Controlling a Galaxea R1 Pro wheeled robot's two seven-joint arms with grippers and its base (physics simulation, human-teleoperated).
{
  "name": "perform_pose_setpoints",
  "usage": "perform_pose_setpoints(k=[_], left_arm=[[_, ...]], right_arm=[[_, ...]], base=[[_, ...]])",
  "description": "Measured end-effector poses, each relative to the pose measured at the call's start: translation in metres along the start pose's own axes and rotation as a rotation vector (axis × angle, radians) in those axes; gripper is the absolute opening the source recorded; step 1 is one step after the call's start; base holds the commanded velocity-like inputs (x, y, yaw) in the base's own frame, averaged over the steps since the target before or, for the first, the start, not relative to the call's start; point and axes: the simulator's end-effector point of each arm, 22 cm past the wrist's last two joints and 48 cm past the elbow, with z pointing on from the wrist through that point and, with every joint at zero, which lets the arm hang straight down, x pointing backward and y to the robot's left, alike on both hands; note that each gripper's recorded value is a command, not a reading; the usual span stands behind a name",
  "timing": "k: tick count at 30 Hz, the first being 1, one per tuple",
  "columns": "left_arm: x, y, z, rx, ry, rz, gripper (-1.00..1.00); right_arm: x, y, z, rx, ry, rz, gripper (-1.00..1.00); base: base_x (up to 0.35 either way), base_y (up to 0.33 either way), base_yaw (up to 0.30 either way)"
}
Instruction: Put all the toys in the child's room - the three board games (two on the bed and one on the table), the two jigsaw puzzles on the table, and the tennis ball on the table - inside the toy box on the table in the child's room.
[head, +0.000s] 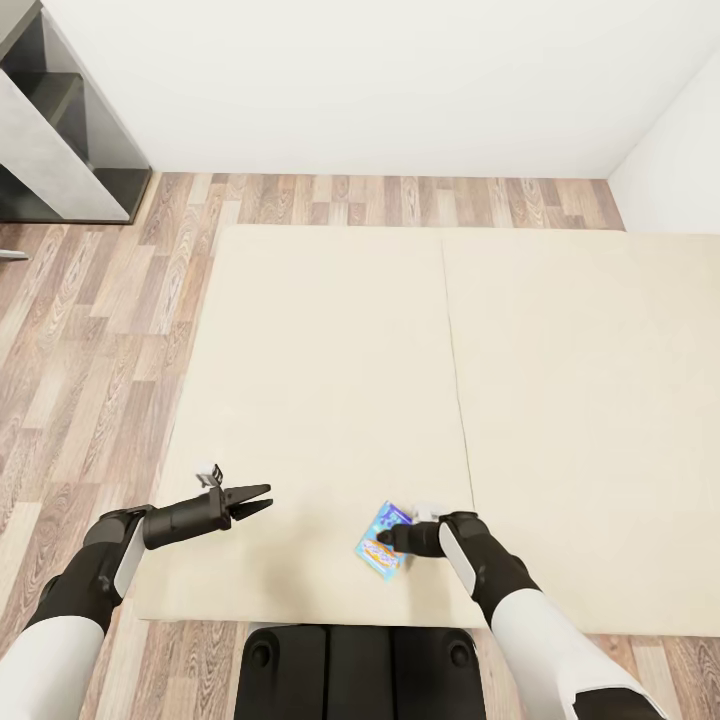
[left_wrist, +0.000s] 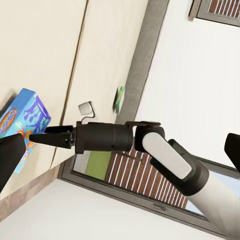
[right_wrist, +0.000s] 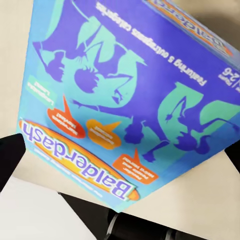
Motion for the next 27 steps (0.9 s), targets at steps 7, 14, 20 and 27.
perform_pose_setpoints(k=[7, 14, 20, 27], left_arm=[[0.000, 0.000, 0.000, -0.001, 0.000, 0.000, 1.00], [0.000, 0.000, 0.000, 0.001, 0.000, 0.000, 1.00], [0.000, 0.000, 0.000, -0.001, -0.001, 0.000, 1.00], [-0.001, 0.000, -0.001, -0.002, -0.002, 0.000, 1.00]], right_arm=[[-0.007, 0.009, 0.000, -0.012, -0.006, -0.005, 1.00], [-0.024, 0.016, -0.007, -0.021, -0.045, -0.015, 1.00], [-0.030, 0.016, -0.009, -0.022, -0.060, -0.016, 1.00], [-0.033, 0.015, -0.010, -0.021, -0.074, -0.019, 1.00]], base=[[0.000, 0.000, 0.000], [0.000, 0.000, 0.000], [0.000, 0.000, 0.000], [0.000, 0.000, 0.000]])
